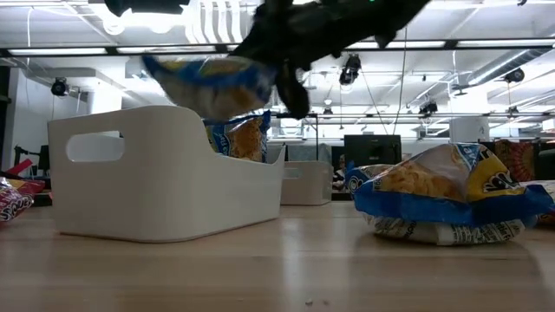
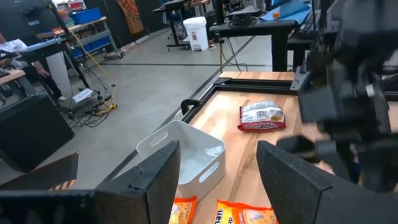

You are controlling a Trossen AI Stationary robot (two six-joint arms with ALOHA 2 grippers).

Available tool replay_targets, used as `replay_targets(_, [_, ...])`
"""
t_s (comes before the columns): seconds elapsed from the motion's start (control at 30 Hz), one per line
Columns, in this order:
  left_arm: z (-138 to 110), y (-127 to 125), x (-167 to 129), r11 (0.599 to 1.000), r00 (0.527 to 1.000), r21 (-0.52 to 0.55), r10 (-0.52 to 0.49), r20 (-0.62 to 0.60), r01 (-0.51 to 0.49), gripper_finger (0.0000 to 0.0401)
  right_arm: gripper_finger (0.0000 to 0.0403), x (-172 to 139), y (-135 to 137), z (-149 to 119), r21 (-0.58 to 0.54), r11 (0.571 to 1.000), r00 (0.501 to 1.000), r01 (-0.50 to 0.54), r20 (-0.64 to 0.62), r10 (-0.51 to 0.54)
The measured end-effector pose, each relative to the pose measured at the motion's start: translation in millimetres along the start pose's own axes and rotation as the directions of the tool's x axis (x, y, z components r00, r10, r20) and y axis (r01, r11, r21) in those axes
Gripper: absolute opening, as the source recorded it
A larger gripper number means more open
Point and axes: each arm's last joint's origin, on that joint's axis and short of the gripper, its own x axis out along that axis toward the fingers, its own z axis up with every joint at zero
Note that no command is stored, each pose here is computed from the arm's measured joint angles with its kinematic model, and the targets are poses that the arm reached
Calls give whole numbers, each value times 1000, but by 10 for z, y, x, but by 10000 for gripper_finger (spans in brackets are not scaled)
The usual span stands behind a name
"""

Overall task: Sort Maruchan noodles
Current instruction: Put the blue noodle pack into the white bin

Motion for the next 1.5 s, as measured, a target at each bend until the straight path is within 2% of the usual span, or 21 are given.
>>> replay_targets(0.3, [0,2,-8,1000,1000,1,-3,0,3,196,12,430,-36,-85,-33,998,995,47,-83,-49])
replay_targets(0.5, [-2,-6,-6,1000,1000,1,-5,-1,5,196,16,554,-49,-142,-35,999,993,39,-108,-43])
replay_targets(0.73, [-7,-18,3,1000,1000,0,-11,-5,11,196,79,525,-47,-156,-34,998,989,55,-139,-59])
replay_targets(0.9, [-13,-35,10,999,999,-1,-39,-10,39,196,119,379,21,-69,-55,996,984,68,-163,-76])
replay_targets(1.07, [-30,-91,32,990,990,-35,-136,-28,135,196,131,94,165,117,-190,981,983,47,-166,-80])
replay_targets(1.17, [-71,-186,78,970,969,-62,-239,-64,235,194,127,-107,287,187,-299,953,982,40,-162,-93])
replay_targets(1.27, [-133,-312,134,958,952,-65,-286,-108,280,181,116,-295,395,208,-379,924,987,43,-125,-97])
replay_targets(1.5, [-387,-684,292,922,893,20,-368,-260,386,106,75,-659,496,98,-482,875,997,41,-41,-69])
